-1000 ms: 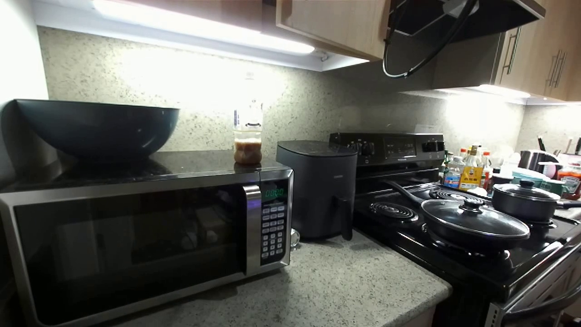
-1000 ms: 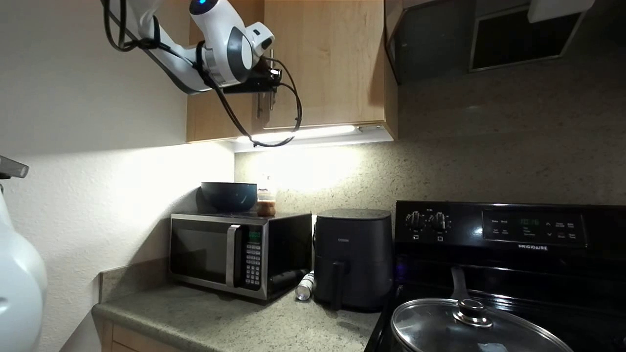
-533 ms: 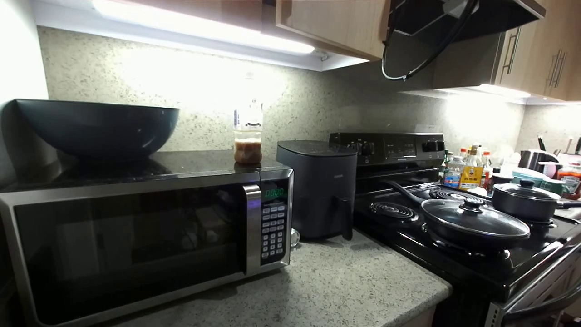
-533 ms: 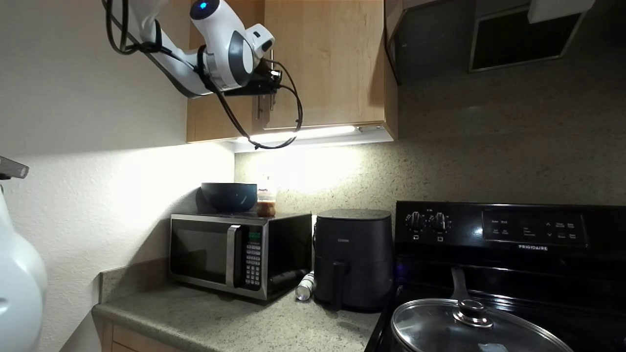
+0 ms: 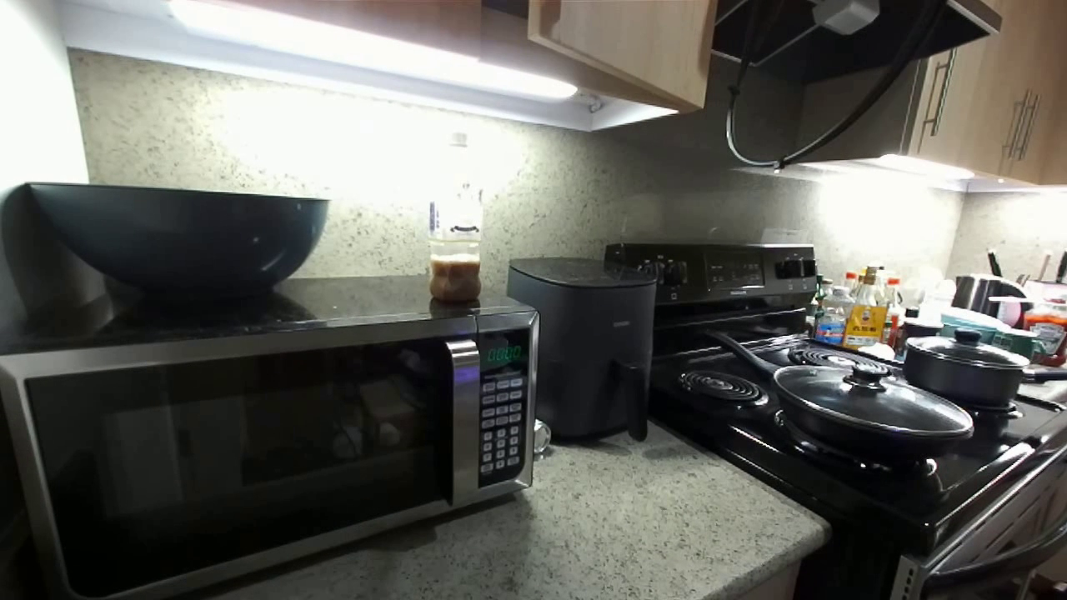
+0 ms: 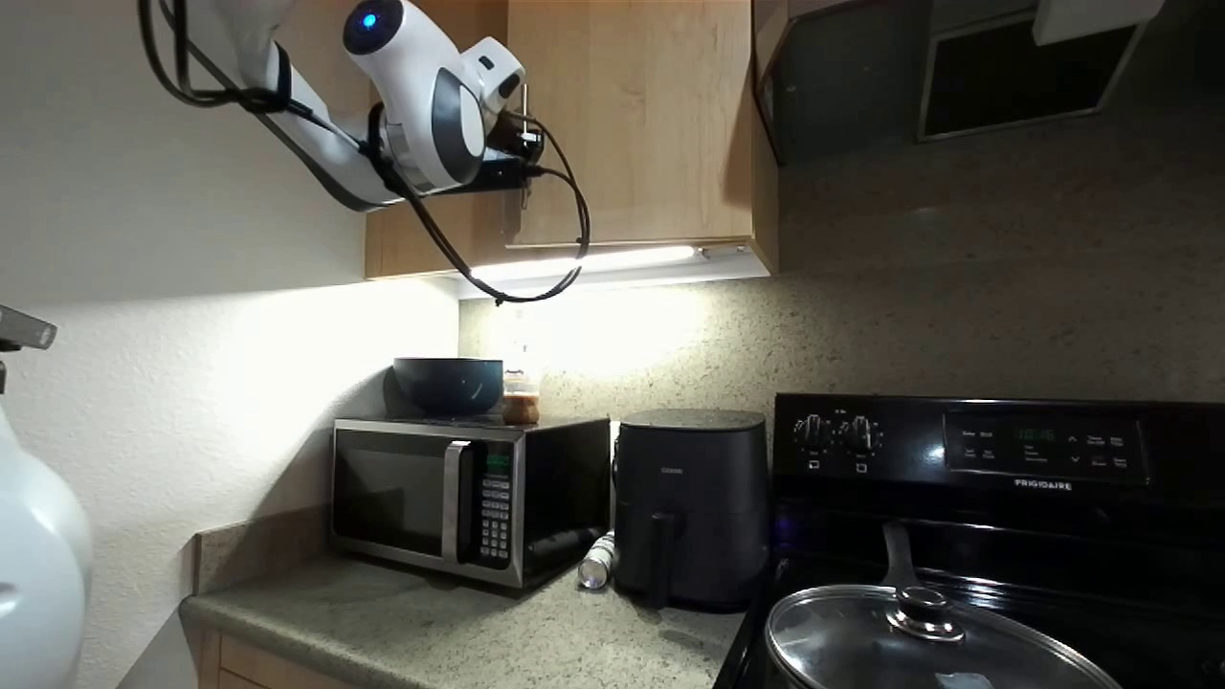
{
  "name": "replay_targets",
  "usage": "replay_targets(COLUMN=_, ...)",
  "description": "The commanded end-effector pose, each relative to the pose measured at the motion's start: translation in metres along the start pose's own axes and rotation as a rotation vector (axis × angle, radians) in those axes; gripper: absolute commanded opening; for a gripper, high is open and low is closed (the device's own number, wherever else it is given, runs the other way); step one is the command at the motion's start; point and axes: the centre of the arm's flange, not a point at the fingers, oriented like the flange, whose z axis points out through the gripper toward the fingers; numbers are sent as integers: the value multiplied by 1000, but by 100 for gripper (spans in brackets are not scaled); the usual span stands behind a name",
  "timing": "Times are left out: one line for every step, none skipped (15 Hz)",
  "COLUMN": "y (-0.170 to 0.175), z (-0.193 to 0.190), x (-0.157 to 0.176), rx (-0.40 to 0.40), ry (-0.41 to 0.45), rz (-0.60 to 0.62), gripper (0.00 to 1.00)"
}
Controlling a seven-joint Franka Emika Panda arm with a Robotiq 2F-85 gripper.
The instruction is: Open the overhead cabinet door on the right
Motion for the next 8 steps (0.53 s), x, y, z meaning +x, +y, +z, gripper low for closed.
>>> replay_targets(y=6, z=-51, x=3, rx=-20, ry=93, rz=9, gripper=6)
replay_targets(y=5, z=-51, x=2, rx=-17, ry=94, rz=9, gripper=6)
replay_targets(y=2, z=-16, x=-4, rx=-7, ry=29, rz=-3, gripper=6)
replay_targets(y=2, z=-16, x=-5, rx=-7, ry=28, rz=-4, gripper=14)
replay_targets(y=1, z=-15, x=-5, rx=-6, ry=27, rz=-2, gripper=14)
replay_targets(y=1, z=-13, x=-5, rx=-4, ry=27, rz=-1, gripper=14)
replay_targets(y=1, z=-11, x=-5, rx=-2, ry=26, rz=0, gripper=14)
replay_targets(y=1, z=-11, x=-5, rx=-2, ry=26, rz=1, gripper=14)
